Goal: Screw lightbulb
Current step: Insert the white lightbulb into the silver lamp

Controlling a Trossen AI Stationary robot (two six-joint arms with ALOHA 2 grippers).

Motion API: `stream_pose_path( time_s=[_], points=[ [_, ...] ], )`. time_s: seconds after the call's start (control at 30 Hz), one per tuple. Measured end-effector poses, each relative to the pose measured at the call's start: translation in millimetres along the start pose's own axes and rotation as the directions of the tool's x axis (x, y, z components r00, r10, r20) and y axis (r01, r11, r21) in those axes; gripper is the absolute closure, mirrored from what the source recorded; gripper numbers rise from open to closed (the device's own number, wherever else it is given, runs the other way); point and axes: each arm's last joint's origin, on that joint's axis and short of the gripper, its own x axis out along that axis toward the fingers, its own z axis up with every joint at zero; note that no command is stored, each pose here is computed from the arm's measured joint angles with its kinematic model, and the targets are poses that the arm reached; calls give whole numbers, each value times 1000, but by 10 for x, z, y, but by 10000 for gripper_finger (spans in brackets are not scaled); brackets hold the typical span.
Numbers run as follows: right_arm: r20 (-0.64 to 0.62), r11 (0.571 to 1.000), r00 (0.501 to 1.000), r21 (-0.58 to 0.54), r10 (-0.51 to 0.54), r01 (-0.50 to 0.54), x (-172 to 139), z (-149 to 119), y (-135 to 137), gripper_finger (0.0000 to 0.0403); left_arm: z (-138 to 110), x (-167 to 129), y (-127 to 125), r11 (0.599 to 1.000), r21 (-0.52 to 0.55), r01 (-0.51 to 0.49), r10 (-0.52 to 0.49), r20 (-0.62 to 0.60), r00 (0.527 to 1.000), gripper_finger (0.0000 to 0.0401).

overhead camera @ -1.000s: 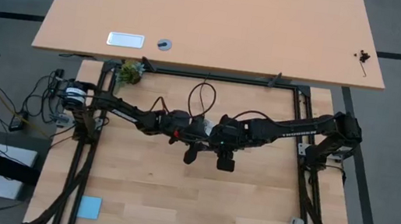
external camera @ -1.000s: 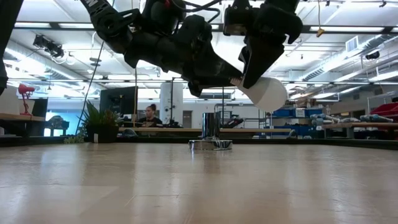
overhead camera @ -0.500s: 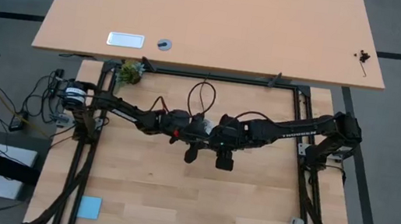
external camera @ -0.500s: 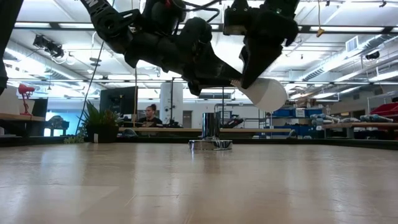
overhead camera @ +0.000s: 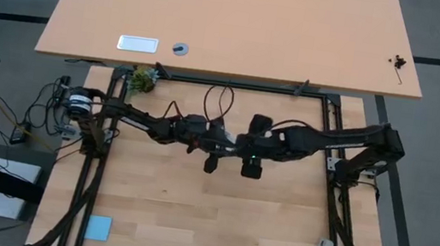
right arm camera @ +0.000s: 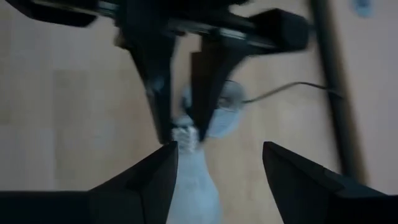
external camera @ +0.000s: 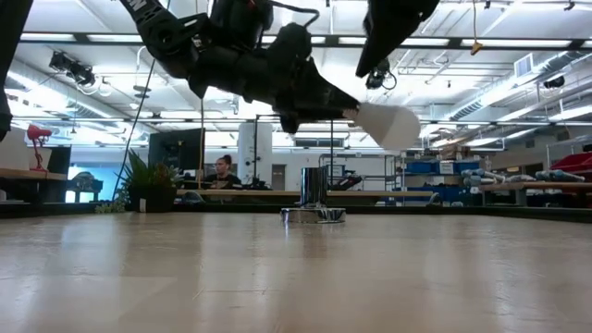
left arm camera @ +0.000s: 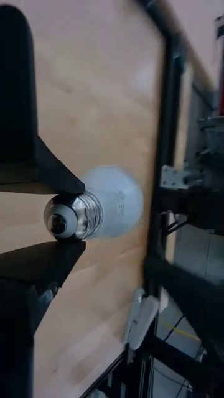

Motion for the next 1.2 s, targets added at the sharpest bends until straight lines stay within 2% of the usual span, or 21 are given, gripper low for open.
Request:
stream_pose_path(
  time_s=[0.1,0.23,0.47,0.63,0.73,0.87,0.93,1.0,1.1,1.2],
  points=[
    [11,999,999,36,-40,39,-146,-53,-81,167,70,-83,44,999,47,-15,14,28,1000,298],
    [27,993,996,83,-84,81,-306,-133,-174,172,110,-191,135,998,50,-45,42,55,998,298],
    [89,988,992,138,-87,74,-363,-370,-220,173,59,-389,277,997,41,-61,53,160,986,298],
    [185,978,979,203,-85,47,-322,-590,-219,173,15,-546,380,1000,7,-25,22,309,951,298],
    [275,969,958,248,-88,18,-293,-713,-216,173,14,-660,435,1000,-3,11,-9,407,914,298],
    [436,955,894,296,-105,-32,-229,-815,-202,173,58,-814,474,997,-7,78,-62,536,842,298],
    [530,950,840,305,-116,-61,-177,-827,-182,173,86,-863,465,994,3,110,-92,580,810,298],
    [633,949,766,298,-117,-101,-124,-801,-162,173,122,-888,446,989,24,146,-130,606,784,298],
    [747,950,654,278,-121,-141,-46,-760,-143,173,152,-895,431,986,44,159,-152,620,769,298],
    [798,948,583,286,-154,-140,-1,-721,-144,180,148,-895,430,986,43,160,-152,619,770,298]
  ],
)
